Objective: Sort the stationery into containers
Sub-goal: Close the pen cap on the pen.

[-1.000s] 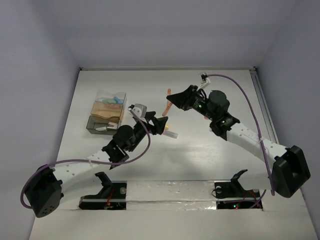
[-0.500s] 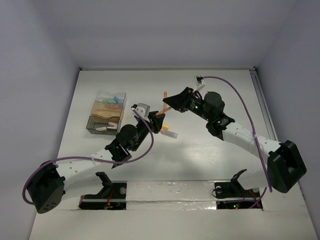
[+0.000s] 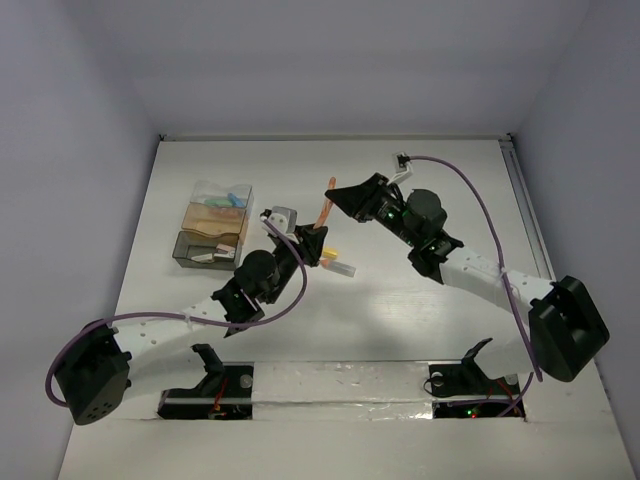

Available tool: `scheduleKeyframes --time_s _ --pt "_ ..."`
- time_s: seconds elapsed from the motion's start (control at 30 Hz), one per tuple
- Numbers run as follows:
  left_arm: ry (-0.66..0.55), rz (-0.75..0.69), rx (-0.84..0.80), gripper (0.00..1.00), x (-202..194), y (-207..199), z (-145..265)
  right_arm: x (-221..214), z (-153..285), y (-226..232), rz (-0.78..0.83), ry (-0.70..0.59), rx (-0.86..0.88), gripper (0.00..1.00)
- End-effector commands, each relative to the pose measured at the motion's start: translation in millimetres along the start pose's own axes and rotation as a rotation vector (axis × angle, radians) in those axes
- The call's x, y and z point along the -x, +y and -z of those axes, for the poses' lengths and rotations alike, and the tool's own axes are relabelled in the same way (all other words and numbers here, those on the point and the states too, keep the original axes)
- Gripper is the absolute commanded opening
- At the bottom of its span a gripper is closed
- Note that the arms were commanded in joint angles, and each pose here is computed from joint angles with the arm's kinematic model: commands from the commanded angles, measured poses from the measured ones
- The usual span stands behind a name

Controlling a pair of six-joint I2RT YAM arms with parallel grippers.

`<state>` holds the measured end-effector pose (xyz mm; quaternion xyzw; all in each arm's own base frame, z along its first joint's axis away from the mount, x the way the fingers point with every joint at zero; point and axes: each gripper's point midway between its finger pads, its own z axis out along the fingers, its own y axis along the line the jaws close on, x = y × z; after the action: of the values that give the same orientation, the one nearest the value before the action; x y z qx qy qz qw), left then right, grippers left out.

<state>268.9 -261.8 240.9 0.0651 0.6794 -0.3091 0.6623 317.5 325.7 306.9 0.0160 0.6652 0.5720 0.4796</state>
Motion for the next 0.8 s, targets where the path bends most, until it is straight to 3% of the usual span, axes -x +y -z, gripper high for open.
scheduleKeyframes --time_s 0.0,0.47,0.77 --pt "-0.154 0.125 -0.015 0.00 43.5 -11.4 1.0 -0.1 -3.4 12.4 -0.004 -0.054 0.041 0.00" --pt "-0.223 0.210 0.113 0.00 55.4 7.5 7.3 -4.9 -5.1 11.9 0.029 -0.156 -0.009 0.01" --pt "-0.243 0.132 0.063 0.00 71.7 -3.8 5.5 -38.4 -19.7 4.8 0.037 0.020 -0.015 0.01"
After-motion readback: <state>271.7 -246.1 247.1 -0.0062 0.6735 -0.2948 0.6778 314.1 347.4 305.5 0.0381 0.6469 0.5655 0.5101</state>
